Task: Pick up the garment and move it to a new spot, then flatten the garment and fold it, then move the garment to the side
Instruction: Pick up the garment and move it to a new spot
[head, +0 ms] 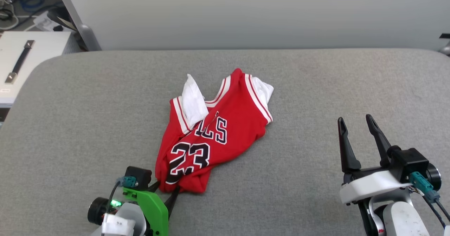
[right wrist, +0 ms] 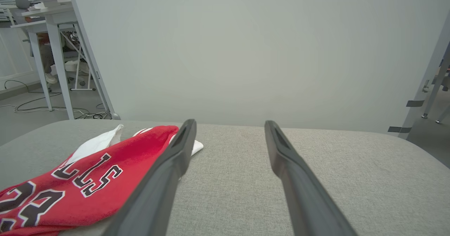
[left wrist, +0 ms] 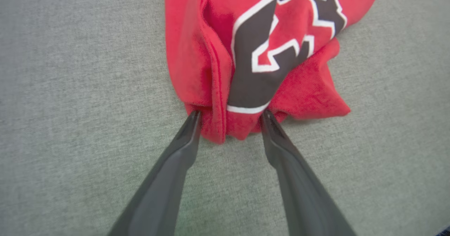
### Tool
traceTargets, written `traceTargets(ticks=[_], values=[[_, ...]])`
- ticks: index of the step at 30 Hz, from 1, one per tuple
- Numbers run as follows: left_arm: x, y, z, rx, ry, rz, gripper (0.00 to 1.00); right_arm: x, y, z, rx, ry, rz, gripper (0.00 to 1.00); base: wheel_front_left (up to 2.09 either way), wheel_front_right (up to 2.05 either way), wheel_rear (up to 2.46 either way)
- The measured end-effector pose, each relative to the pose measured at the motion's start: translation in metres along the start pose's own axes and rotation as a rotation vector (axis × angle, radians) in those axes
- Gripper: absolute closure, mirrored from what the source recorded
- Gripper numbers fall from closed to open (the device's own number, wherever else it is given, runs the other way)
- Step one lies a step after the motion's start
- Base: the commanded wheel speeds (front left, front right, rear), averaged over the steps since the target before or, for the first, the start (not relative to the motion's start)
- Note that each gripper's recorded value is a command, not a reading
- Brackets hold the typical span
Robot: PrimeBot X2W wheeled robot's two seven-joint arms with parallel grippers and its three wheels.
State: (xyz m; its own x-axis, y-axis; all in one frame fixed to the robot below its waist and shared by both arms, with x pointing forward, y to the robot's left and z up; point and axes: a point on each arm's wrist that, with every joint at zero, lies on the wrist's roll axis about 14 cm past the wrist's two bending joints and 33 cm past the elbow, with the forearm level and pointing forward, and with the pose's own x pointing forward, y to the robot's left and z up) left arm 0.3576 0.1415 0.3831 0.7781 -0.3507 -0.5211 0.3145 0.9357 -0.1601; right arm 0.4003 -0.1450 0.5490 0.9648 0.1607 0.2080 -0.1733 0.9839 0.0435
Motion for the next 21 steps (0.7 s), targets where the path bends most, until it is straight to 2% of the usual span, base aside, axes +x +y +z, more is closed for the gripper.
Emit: traceTargets(ticks=[4,8,14,21], values=[[-0.012,0.004,0.023,0.008,-0.140,0.037,0.00,-0.006,0.004,0.006,0.003,-0.012,0.006,0.00,0.00,0.00,0.00],[-0.027,-0.001,0.071,0.038,-0.359,0.034,0.00,-0.011,0.006,0.012,0.001,-0.027,0.012,0.00,0.00,0.00,0.00],[-0.071,0.000,0.144,0.065,-0.662,0.098,0.00,-0.015,0.011,0.017,0.000,-0.040,0.024,0.00,0.00,0.00,0.00],[-0.095,0.003,0.136,0.014,-0.744,0.164,0.00,-0.015,0.012,0.010,-0.001,-0.021,0.027,0.00,0.00,0.00,0.00]])
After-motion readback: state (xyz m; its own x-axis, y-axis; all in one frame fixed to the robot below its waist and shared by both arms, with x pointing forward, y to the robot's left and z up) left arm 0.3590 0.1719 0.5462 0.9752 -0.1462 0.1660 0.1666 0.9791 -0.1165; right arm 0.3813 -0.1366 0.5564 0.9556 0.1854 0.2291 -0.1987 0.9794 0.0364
